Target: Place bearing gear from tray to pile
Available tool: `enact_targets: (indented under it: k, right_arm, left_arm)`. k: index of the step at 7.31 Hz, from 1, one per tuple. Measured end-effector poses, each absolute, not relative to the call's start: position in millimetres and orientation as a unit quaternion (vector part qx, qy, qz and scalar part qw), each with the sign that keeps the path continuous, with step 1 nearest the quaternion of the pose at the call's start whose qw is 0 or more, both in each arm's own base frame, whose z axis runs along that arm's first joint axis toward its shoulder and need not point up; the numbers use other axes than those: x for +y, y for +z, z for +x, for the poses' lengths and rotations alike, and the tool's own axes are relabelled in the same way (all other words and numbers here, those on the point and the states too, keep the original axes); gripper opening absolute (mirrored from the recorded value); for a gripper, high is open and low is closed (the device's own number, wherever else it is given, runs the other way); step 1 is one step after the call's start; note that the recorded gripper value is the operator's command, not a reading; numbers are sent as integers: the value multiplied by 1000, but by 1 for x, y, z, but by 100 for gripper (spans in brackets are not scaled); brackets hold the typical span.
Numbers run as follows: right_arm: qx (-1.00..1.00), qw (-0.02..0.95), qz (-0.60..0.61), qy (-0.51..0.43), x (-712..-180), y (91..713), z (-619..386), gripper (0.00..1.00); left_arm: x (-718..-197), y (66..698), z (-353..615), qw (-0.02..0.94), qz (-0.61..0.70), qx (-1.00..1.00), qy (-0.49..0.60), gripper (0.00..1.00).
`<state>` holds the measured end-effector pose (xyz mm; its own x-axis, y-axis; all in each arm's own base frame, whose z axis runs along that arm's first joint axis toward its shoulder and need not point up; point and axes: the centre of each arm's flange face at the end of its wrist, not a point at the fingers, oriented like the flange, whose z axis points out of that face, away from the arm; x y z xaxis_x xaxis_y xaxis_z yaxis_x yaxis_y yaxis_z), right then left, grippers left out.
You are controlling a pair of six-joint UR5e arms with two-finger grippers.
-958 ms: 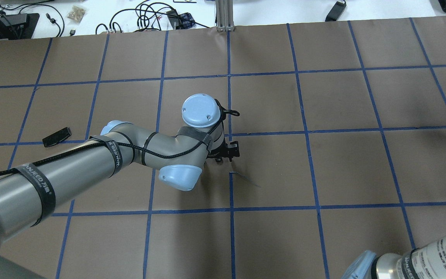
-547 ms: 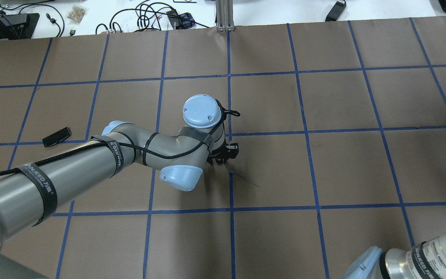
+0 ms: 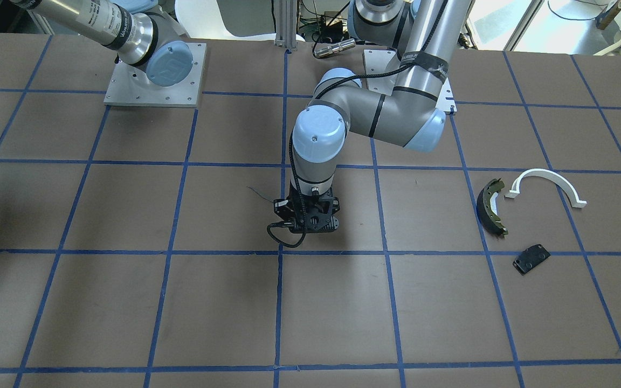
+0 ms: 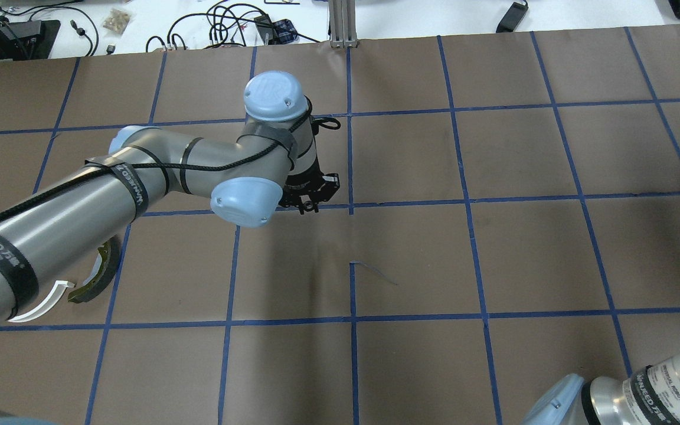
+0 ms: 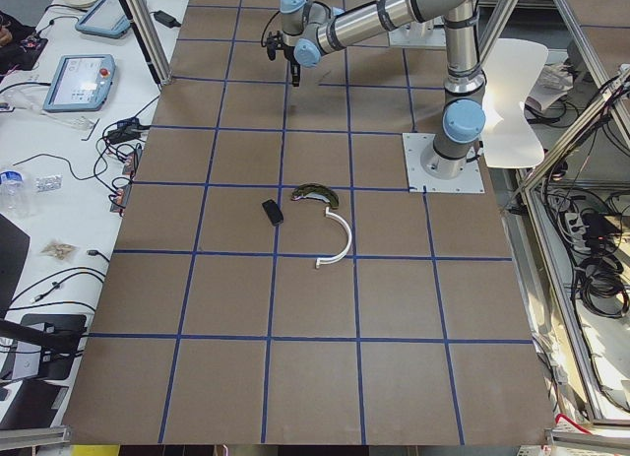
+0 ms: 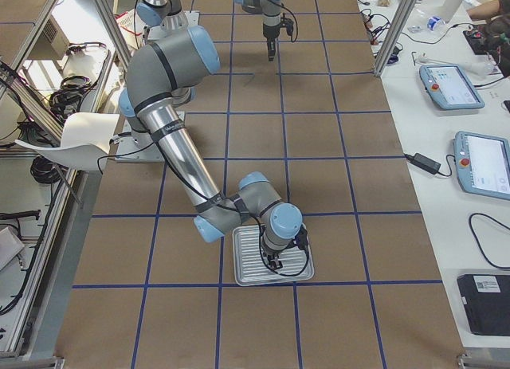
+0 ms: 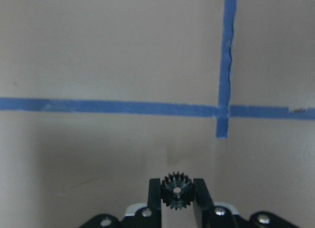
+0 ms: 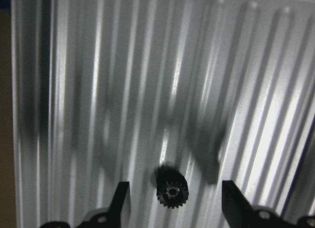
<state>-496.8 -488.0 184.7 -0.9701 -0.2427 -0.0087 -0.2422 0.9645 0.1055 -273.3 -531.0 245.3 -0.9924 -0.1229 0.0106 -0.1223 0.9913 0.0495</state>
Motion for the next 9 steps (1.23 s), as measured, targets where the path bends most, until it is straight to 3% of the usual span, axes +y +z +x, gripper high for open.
enact_targets:
  k: [2, 3, 7, 9]
  right_arm:
    - [-992, 2, 110, -56, -487, 184, -496, 11]
    - [-993, 3, 107, -57, -487, 183, -496, 0]
    - [-994, -3, 92, -62, -494, 198, -484, 0]
    - [-994, -19, 82, -76, -532, 236, -411, 0]
  left_arm:
    - [-546, 266, -202, -1, 43, -998, -52, 0]
    - [-551, 276, -157, -4, 26, -998, -65, 0]
    - [-521, 271, 41, 4, -70, -992, -106, 0]
    - [-504, 265, 139, 8, -83, -993, -88, 0]
